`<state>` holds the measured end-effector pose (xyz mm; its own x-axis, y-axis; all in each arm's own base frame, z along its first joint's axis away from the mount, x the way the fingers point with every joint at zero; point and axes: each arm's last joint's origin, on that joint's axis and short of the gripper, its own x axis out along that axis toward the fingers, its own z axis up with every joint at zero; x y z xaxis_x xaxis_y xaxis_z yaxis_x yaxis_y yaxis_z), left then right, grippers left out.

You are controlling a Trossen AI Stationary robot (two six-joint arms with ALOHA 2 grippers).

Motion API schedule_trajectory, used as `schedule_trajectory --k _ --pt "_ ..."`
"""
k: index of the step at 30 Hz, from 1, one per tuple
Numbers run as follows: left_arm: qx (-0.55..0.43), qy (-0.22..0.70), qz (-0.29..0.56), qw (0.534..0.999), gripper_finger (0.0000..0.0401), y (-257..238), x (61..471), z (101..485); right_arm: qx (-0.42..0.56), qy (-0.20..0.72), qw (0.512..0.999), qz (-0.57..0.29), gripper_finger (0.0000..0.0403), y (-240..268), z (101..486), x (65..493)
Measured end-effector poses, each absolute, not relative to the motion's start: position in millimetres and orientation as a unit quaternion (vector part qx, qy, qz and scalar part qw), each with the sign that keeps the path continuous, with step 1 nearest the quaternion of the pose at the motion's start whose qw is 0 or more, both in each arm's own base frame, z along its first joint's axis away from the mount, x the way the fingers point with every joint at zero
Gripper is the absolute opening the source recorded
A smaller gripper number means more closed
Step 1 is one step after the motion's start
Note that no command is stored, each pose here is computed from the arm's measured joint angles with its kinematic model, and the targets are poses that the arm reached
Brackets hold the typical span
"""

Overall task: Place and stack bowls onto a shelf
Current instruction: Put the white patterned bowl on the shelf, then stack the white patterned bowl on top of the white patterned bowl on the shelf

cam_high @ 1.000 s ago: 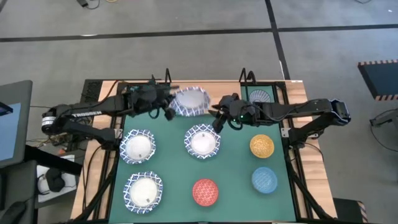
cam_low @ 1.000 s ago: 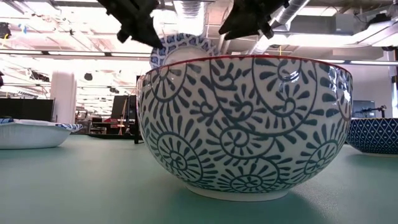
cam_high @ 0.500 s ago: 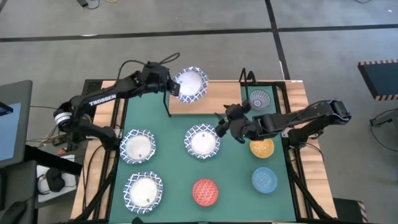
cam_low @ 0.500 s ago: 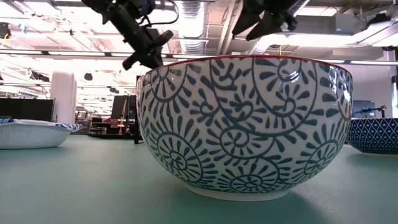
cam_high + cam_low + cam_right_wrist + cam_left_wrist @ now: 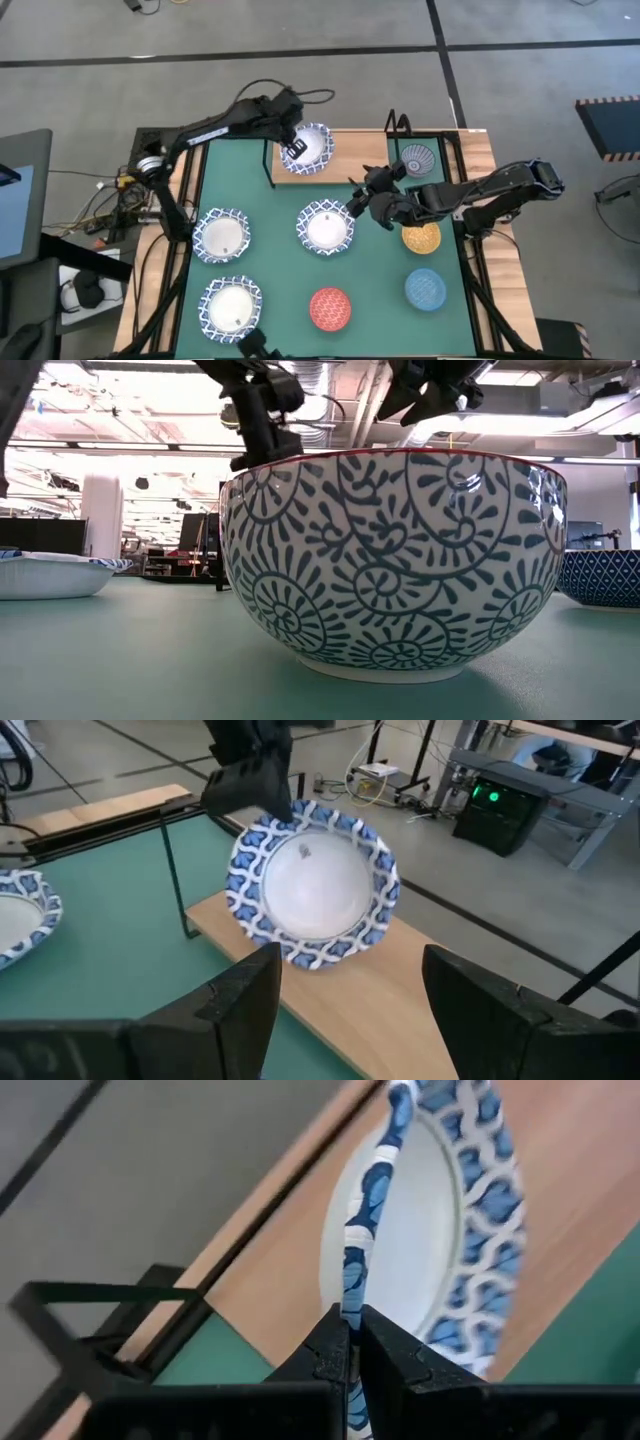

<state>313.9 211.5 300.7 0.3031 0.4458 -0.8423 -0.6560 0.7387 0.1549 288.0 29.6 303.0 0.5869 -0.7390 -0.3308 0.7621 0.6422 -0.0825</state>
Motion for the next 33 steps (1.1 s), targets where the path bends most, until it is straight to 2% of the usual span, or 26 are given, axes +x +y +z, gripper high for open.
schedule_trajectory --k 5,8,16,23,28,33 --pt "-0.096 0.537 0.335 0.769 0.0 220.3 325.9 290.1 0.028 0.184 0.891 -0.413 0.027 31.1 300.8 286.8" --pt "-0.096 0.553 0.344 0.753 0.0014 222.7 327.8 285.7 0.022 0.192 0.889 -0.415 0.027 30.3 299.5 285.8" --pt "-0.076 0.558 0.357 0.746 0.0118 222.7 325.3 290.9 0.021 0.205 0.885 -0.418 0.027 30.1 296.6 283.3" --pt "-0.033 0.539 0.419 0.73 0.0195 222.0 326.6 310.7 0.021 0.205 0.885 -0.418 0.027 30.2 296.5 283.2" --pt "0.018 0.557 0.428 0.711 0.0205 198.9 331.5 329.5 0.017 0.211 0.883 -0.419 0.027 29.8 295.5 282.5" --pt "0.045 0.548 0.409 0.728 0.0196 155.3 333.1 345.1 0.008 0.226 0.879 -0.42 0.027 29.8 290.1 279.8"
